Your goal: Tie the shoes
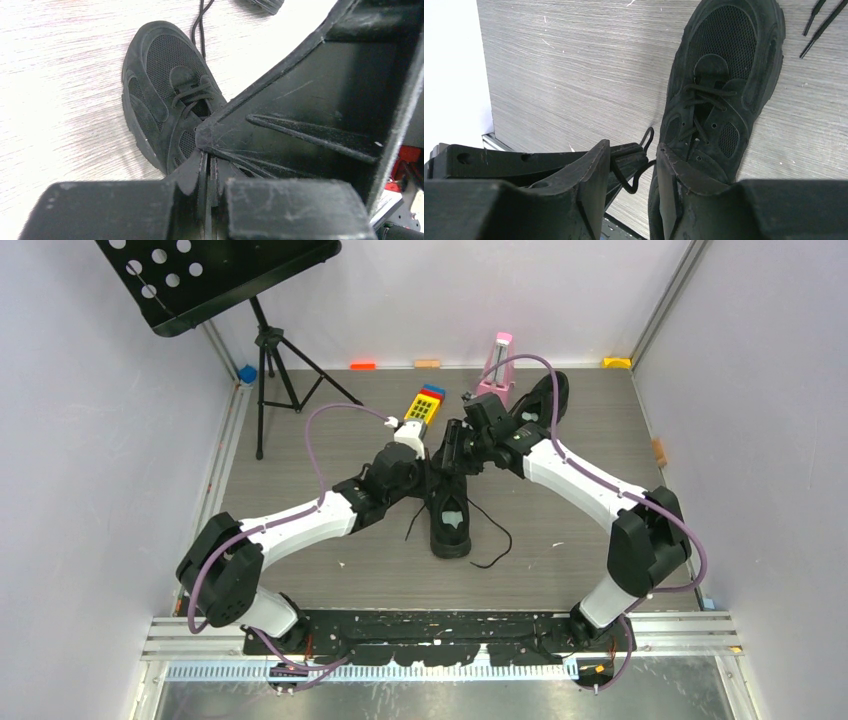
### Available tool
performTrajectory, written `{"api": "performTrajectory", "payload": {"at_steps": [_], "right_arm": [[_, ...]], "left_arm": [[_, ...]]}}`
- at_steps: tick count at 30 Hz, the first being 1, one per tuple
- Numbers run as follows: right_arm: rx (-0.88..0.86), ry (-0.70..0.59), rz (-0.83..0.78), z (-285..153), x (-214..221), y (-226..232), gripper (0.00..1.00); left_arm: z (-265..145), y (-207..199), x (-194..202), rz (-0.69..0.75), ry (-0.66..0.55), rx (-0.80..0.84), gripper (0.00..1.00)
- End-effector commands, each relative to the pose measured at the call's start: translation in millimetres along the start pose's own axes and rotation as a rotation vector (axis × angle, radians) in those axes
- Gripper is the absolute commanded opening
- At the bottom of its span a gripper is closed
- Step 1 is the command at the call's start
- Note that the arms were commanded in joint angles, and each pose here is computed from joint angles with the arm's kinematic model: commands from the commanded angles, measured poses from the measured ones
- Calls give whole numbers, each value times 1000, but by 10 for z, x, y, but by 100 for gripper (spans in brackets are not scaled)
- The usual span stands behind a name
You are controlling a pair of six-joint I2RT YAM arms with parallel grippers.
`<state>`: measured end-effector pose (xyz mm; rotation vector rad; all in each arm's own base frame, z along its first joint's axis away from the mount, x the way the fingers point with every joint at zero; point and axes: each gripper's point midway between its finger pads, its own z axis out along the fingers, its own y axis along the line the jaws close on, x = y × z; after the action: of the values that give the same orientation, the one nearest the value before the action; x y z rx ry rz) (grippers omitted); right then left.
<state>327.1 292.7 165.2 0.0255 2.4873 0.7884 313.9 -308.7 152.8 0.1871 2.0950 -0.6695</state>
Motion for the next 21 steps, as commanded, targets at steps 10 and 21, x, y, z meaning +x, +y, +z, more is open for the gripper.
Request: {"api": "performTrajectory", "payload": {"at_steps": [10, 21], "right_arm": [[-63, -41, 22, -240, -66, 188, 22], [-49, -52, 7, -323, -69, 163, 49]], "left_arm": [[-59, -113, -300, -1, -72, 24, 0], [-86, -95, -294, 3, -70, 18, 0]]}}
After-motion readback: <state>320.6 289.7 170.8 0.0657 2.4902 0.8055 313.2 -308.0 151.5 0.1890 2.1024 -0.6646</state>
